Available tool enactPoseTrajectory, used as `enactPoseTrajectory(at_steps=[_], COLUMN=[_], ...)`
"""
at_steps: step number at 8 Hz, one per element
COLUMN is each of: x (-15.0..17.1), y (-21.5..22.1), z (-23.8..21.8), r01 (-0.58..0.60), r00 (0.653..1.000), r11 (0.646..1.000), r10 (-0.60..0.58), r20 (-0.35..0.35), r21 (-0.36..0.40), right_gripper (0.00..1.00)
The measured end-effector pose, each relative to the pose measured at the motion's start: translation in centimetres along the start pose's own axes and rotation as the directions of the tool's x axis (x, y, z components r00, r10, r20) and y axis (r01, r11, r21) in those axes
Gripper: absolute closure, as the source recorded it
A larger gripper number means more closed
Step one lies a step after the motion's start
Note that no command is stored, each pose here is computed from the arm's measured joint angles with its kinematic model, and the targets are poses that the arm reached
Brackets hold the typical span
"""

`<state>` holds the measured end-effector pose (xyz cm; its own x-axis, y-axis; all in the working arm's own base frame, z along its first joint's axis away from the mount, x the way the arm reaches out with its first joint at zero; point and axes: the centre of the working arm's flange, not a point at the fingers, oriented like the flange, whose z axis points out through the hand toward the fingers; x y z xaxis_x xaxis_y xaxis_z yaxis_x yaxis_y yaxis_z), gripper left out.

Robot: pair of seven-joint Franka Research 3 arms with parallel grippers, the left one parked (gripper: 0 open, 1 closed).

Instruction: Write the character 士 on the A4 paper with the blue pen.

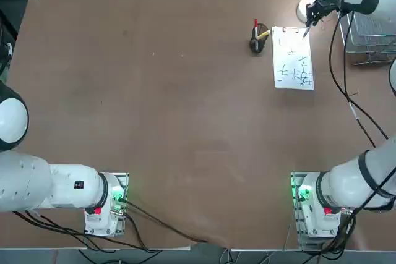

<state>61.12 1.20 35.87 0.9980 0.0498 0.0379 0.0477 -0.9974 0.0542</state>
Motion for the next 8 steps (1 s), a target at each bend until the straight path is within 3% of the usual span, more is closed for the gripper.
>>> enactPoseTrajectory(at_steps=[5,8], x=[-2.7,-5.1], y=[-0.9,-1.0], z=[1.9,3.3], r01=[-0.085,-0.125], r00=[0.995,0.991], r11=[0.996,0.992], r10=[0.084,0.123], r20=[0.059,0.056], r21=[0.026,0.027], right_gripper=[0.79,0.79])
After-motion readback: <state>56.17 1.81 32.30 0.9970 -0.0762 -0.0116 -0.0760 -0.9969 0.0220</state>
